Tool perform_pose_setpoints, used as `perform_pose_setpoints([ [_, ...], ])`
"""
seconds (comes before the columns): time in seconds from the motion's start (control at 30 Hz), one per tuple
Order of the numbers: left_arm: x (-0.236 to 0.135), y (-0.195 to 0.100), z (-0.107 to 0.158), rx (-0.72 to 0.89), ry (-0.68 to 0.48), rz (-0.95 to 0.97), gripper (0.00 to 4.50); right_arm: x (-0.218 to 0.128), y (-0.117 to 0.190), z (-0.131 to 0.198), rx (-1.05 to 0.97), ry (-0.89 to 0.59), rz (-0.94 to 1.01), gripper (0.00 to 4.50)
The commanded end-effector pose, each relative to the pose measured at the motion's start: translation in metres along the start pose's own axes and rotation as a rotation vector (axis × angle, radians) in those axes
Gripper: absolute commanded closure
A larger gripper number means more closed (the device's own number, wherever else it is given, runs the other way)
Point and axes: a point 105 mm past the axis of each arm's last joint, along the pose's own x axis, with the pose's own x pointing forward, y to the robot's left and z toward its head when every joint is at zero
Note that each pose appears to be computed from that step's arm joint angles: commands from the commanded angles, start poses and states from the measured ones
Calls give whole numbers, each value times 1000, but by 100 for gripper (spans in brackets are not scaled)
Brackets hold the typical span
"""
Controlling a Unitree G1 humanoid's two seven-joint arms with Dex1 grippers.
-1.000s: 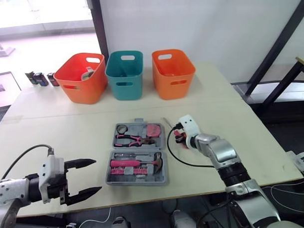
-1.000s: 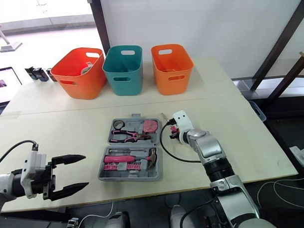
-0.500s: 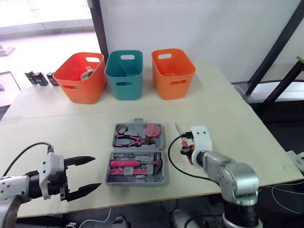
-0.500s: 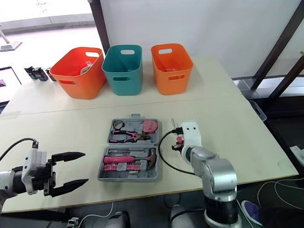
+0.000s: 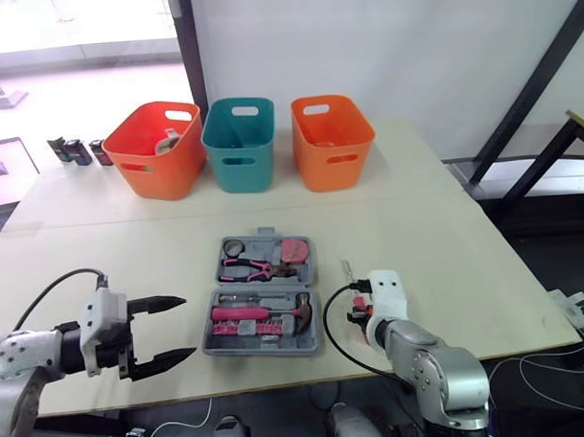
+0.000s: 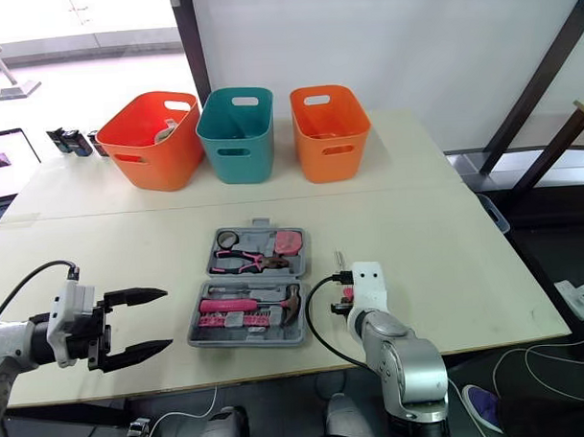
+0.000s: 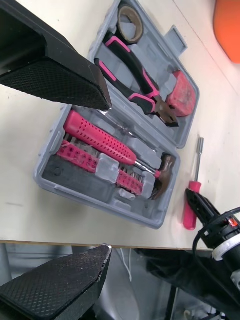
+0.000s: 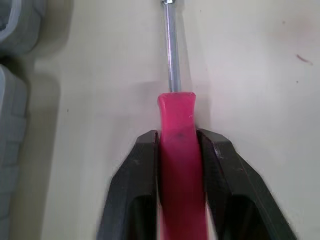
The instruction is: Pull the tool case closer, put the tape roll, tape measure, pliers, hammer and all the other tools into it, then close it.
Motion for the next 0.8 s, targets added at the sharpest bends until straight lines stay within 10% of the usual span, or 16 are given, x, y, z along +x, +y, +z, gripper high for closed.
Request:
perform_pose_setpoints([
  [0.03, -4, 2, 4, 30, 7, 4, 0, -5, -7, 10, 72, -39, -2, 150],
  [0.13, -4, 3, 4, 31, 4, 14, 0, -21, -10, 43, 43, -131, 34, 5],
  [0.37, 4, -1, 6, 27, -21, 7, 0, -83, 16, 152, -691, -288, 407, 5],
  [0.8, 9, -2, 5, 37, -28, -16, 0, -46, -11, 100, -2429, -25, 830, 5],
])
